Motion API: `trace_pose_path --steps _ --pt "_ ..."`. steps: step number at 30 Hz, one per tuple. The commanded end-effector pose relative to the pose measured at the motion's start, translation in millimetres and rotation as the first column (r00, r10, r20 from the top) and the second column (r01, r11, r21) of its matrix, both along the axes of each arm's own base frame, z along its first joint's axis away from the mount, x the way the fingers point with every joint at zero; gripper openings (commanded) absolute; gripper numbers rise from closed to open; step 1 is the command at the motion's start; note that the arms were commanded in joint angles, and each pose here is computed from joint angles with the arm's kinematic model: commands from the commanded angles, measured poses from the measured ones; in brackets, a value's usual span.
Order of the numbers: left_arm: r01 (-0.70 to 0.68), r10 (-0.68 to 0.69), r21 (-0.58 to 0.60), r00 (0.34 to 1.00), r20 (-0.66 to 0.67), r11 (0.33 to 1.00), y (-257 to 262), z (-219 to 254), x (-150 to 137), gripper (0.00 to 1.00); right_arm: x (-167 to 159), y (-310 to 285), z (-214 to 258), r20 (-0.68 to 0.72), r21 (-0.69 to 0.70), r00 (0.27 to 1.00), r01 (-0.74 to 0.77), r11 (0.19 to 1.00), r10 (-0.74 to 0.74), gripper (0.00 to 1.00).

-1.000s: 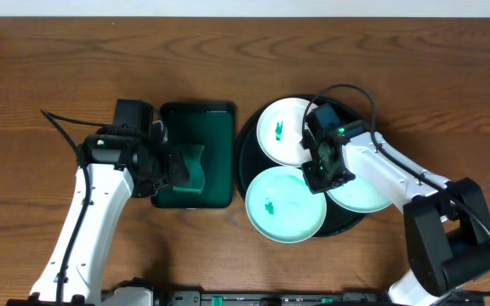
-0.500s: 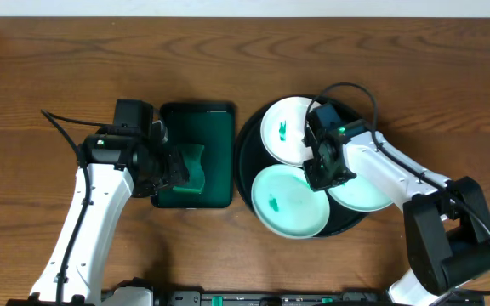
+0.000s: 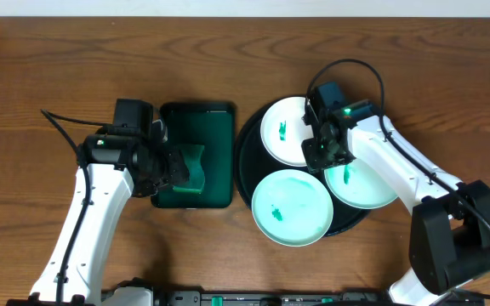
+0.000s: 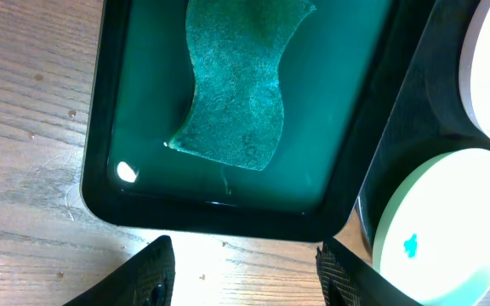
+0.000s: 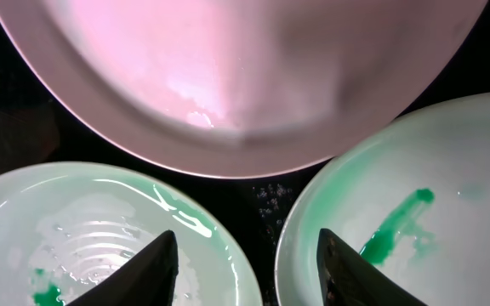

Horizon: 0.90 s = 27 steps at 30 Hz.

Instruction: Clean dirty plates on tray and stack at the side

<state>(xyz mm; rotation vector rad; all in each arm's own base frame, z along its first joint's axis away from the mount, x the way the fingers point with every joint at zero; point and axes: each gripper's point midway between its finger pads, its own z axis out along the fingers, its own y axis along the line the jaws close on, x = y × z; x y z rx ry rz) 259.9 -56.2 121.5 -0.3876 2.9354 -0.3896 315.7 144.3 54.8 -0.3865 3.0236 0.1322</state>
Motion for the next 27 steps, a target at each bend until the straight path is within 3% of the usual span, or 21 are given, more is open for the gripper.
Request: trace_pose_path --steps 1,7,9,15,19,27 --pt "0.007 -0.006 0.011 1.000 -0.006 1.000 1 -3 -1 0.55 8 -2 7 0.031 0.007 0.999 0.010 1.000 -0.010 0.51" --pt "0.007 -0.007 0.010 1.000 0.019 1.000 0 -2 5 0.55 37 -11 11 0.159 -0.048 0.986 0.059 0.997 -0.051 0.48" --pt "0.007 -0.007 0.009 0.999 0.035 1.000 0 -2 11 0.49 46 -18 12 0.193 -0.055 0.977 0.107 0.993 -0.094 0.50" --pt "0.002 -0.003 0.067 1.000 0.009 0.998 7 -25 26 0.47 68 -35 16 0.217 0.046 0.956 0.192 0.980 -0.198 0.50" --pt "0.007 -0.005 0.072 1.000 -0.030 0.997 5 -51 39 0.47 78 -58 14 0.224 0.078 0.937 0.255 0.964 -0.267 0.45" --pt "0.008 -0.004 0.077 0.999 -0.053 0.997 5 -74 49 0.47 95 -59 3 0.271 0.148 0.920 0.251 0.957 -0.283 0.40"
